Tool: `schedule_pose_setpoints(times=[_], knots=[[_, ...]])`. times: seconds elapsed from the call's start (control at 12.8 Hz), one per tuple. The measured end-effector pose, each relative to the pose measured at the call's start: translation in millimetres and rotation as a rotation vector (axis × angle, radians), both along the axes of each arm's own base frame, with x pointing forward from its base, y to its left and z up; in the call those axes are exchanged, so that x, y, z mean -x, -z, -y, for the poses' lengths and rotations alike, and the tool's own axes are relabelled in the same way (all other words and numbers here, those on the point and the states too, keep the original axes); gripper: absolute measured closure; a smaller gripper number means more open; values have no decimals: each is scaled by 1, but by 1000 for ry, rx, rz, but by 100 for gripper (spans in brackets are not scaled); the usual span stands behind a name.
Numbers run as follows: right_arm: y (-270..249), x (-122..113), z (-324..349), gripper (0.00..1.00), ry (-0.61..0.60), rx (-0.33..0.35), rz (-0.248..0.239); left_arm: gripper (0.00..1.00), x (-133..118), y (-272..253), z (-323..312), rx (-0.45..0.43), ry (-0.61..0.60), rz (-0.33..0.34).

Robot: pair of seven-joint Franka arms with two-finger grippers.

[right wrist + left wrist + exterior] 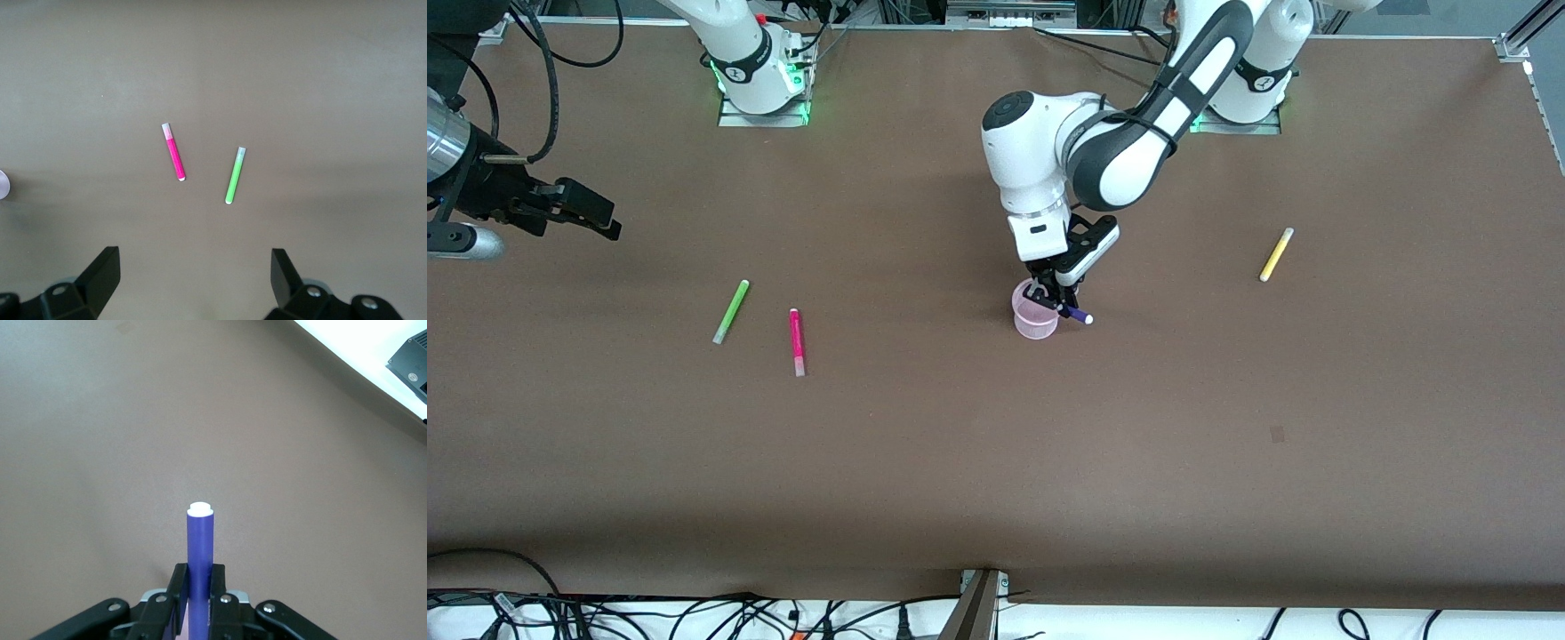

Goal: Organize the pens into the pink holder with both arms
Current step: 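Lower the blue marker into the pink cup and open the left gripper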

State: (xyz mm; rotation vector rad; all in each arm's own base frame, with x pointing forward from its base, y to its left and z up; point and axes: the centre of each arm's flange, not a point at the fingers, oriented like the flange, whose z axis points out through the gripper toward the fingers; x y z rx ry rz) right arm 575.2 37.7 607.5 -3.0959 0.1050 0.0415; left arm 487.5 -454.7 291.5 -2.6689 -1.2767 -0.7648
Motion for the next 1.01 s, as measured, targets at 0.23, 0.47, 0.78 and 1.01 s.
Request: schedule_pose_setpoints(times=[0.23, 0.47, 0.78, 1.01], knots=[[0, 0, 0, 0, 0, 0, 1, 82, 1, 13, 11, -33, -12, -1], [0, -1, 0, 0, 0, -1, 5, 82, 1, 11, 20, -48, -22, 5], [-1, -1, -3, 0, -4, -3, 15, 70, 0, 10, 18, -60, -32, 5], [-2, -2, -3, 0, -5, -3, 20, 41, -2, 9, 18, -62, -36, 8]])
